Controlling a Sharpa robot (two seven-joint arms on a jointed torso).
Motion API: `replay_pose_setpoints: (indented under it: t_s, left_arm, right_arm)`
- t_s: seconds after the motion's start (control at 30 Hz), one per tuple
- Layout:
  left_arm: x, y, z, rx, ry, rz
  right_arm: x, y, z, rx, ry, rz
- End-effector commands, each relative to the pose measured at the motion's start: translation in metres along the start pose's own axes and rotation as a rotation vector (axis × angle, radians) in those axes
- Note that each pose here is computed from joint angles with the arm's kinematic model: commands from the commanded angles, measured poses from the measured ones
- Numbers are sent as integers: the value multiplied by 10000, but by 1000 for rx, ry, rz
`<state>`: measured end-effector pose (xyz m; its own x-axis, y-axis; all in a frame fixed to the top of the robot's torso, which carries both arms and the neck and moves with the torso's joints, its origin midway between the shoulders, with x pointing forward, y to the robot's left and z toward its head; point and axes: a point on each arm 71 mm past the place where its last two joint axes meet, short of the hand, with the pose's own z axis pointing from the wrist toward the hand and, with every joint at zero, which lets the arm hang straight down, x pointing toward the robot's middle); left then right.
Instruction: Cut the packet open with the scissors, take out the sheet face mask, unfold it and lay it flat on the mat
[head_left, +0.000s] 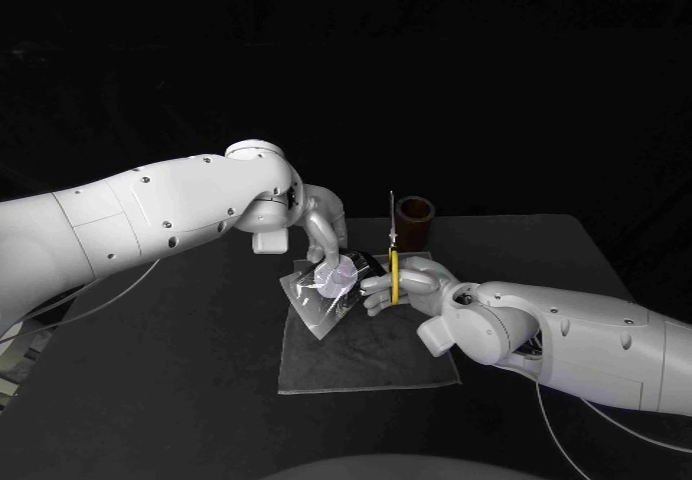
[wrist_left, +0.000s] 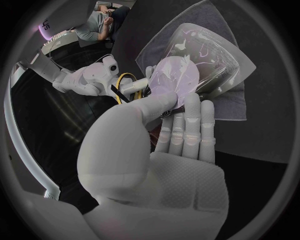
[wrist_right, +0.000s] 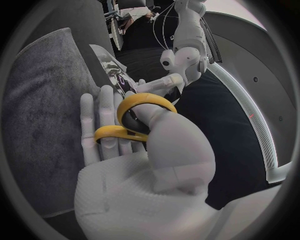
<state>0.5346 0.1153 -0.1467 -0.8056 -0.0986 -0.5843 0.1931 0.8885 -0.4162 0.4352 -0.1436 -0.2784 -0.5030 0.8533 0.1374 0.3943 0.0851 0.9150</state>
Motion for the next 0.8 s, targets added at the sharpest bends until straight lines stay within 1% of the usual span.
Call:
replay_pose_setpoints:
  t_s: [0.03,0.13,0.37,0.63,0.8]
  left_arm:
    - [18,-27,4,17,15,-3]
    - [15,-21,3,15,14,-4]
    - [0,1,2,9,8,-8]
    - [-14,21,3,4,5,-11]
    - [-27,46,1,-2,2,-14]
  right_arm:
    - [52,24,1,-11,62,11]
    - [67,22,-3,-9,86,7]
    - [77,21,-18,-10,120,-2]
    - [72,24,-30,-18,126,-8]
    - [40,24,-50,-23,123,-13]
